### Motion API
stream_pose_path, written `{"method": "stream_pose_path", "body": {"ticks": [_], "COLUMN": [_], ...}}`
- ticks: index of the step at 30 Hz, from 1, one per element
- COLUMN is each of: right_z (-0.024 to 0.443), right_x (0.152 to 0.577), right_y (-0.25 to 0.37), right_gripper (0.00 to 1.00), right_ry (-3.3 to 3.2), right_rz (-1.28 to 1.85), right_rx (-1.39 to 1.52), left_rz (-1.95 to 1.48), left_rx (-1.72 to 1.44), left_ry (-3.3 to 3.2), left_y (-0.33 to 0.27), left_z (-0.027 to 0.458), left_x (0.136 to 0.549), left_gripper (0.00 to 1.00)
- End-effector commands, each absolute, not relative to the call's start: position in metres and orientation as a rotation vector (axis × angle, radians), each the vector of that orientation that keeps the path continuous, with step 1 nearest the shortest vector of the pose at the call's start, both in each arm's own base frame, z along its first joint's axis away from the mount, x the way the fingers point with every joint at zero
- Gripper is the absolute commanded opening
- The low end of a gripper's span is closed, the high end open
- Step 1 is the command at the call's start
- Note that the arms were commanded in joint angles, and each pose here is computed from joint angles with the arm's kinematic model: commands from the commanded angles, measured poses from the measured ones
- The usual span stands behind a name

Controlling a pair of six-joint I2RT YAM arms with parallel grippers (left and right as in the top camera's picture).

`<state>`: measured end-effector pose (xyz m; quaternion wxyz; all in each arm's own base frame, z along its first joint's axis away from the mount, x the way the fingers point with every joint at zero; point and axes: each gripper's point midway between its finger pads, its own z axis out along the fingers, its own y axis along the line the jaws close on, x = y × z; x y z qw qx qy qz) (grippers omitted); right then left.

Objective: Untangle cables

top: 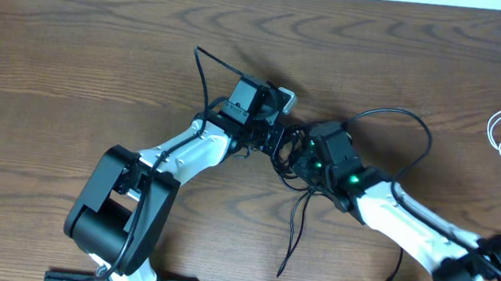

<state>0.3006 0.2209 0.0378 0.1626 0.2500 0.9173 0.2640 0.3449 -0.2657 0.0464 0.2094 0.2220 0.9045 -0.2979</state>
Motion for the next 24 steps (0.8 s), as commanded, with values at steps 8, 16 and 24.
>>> {"method": "stream_pose_path", "body": {"ticks": [8, 16, 24], "right_z": [0.017, 0.001, -0.005], "right_x": [0.316, 0.318, 0.319], "right_y": [0.214, 0.223, 0.225], "right_gripper": [0.31, 0.30, 0.30], "right_ry": [2.572, 2.589, 2.595], "right_rz": [0.758, 0.800, 0.805], "right_rx": [0.920, 0.934, 0.932], "left_rz": [-0.852, -0.852, -0.852], "left_rx": [0.630, 0.631, 0.631], "left_ry": [2.508, 2.502, 2.502], "left_y": [-0.268, -0.268, -0.268], "left_z": [0.048, 0.049, 0.049], "left_x": [0.344, 0.345, 0.345], "left_gripper": [0.08, 0.08, 0.07]}}
